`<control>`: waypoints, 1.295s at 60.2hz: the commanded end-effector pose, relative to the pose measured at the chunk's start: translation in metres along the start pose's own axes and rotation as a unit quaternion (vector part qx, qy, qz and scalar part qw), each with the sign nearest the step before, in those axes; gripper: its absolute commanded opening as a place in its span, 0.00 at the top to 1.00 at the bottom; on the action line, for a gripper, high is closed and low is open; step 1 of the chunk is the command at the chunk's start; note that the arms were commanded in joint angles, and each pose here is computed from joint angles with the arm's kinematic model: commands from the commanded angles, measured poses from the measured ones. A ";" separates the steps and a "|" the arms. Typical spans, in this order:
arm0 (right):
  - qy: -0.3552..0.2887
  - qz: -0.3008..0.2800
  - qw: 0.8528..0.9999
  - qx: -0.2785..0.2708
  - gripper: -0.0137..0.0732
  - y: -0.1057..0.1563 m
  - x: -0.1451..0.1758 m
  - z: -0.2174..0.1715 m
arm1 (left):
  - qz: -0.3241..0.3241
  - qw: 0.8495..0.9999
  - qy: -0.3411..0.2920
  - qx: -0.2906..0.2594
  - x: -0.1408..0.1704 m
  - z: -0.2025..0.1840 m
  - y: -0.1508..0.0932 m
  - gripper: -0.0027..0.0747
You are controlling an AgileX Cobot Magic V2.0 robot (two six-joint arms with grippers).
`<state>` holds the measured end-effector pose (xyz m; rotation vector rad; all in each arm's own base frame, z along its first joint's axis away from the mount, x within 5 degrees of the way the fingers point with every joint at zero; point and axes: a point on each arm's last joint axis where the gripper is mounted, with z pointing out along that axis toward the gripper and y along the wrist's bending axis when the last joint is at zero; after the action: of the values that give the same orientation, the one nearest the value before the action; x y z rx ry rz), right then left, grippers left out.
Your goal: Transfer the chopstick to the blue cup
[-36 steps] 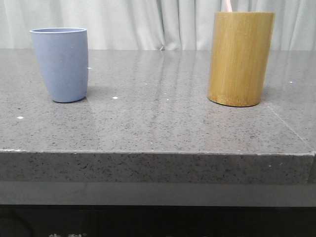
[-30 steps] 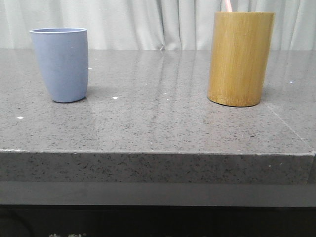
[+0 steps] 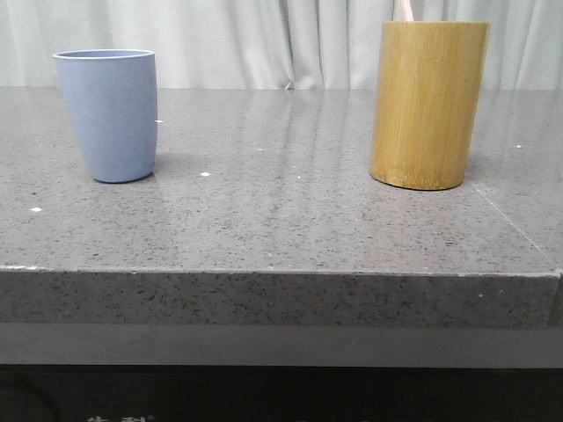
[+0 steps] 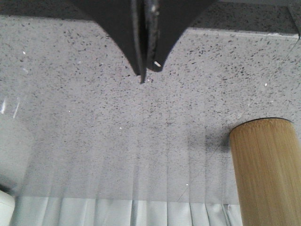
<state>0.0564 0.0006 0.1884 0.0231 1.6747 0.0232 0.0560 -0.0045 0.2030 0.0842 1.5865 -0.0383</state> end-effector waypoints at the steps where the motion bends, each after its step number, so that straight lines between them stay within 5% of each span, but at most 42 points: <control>1: -0.048 -0.004 0.999 0.004 0.97 0.000 -0.009 -0.002 | -0.007 0.999 -0.050 -0.003 -0.006 -0.002 0.000 0.99; 41: -0.059 -0.004 0.998 0.004 0.97 -0.001 -0.011 -0.002 | -0.007 0.999 -0.050 -0.003 -0.006 -0.002 0.000 0.99; 52: -0.107 -0.002 0.994 0.006 0.97 -0.001 -0.021 -0.004 | -0.010 0.996 -0.085 -0.005 -0.013 -0.003 0.001 0.99; 66: -0.164 0.044 0.985 -0.010 0.97 0.002 -0.079 -0.026 | -0.042 0.984 -0.173 -0.003 -0.068 -0.018 0.003 0.99; 78: -0.112 0.038 0.993 -0.025 0.97 0.008 -0.145 -0.038 | -0.029 0.993 -0.110 0.003 -0.132 -0.019 0.003 0.99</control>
<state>0.0315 0.0036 0.3018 0.0509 1.4413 0.1102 0.0351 -0.0035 0.3035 0.0382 1.3685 -0.0941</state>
